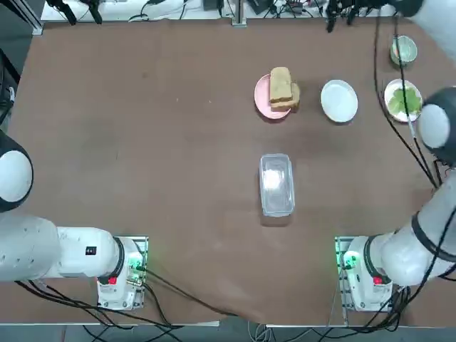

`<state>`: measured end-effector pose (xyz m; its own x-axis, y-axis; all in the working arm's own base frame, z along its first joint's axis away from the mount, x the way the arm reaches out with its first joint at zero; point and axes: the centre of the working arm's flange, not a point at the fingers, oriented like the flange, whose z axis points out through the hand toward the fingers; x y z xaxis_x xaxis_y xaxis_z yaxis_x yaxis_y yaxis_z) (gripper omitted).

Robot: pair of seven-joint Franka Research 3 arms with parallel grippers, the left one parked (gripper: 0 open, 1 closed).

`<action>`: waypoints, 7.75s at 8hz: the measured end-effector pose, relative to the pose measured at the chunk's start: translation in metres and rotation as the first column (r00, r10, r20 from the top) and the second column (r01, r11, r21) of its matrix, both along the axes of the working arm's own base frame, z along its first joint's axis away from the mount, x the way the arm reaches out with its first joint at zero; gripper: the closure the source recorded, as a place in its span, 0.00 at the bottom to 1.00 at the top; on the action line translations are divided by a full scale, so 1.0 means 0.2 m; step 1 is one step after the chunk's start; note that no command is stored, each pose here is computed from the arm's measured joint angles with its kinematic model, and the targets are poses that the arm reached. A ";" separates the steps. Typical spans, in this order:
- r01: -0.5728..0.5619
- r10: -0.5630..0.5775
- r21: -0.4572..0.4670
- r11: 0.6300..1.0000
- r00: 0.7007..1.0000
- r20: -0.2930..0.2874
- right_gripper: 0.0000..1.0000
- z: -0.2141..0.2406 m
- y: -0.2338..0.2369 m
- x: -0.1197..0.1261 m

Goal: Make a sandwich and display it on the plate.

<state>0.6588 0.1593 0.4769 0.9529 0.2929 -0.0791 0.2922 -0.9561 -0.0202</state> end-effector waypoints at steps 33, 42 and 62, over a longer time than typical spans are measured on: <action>-0.285 0.285 0.475 0.832 0.956 0.074 0.08 -1.29 0.24 0.34; -0.272 0.295 0.498 0.823 0.955 0.034 0.28 -1.37 0.26 0.30; 0.284 -0.201 0.579 0.764 0.958 -0.206 0.91 -0.34 -1.28 0.26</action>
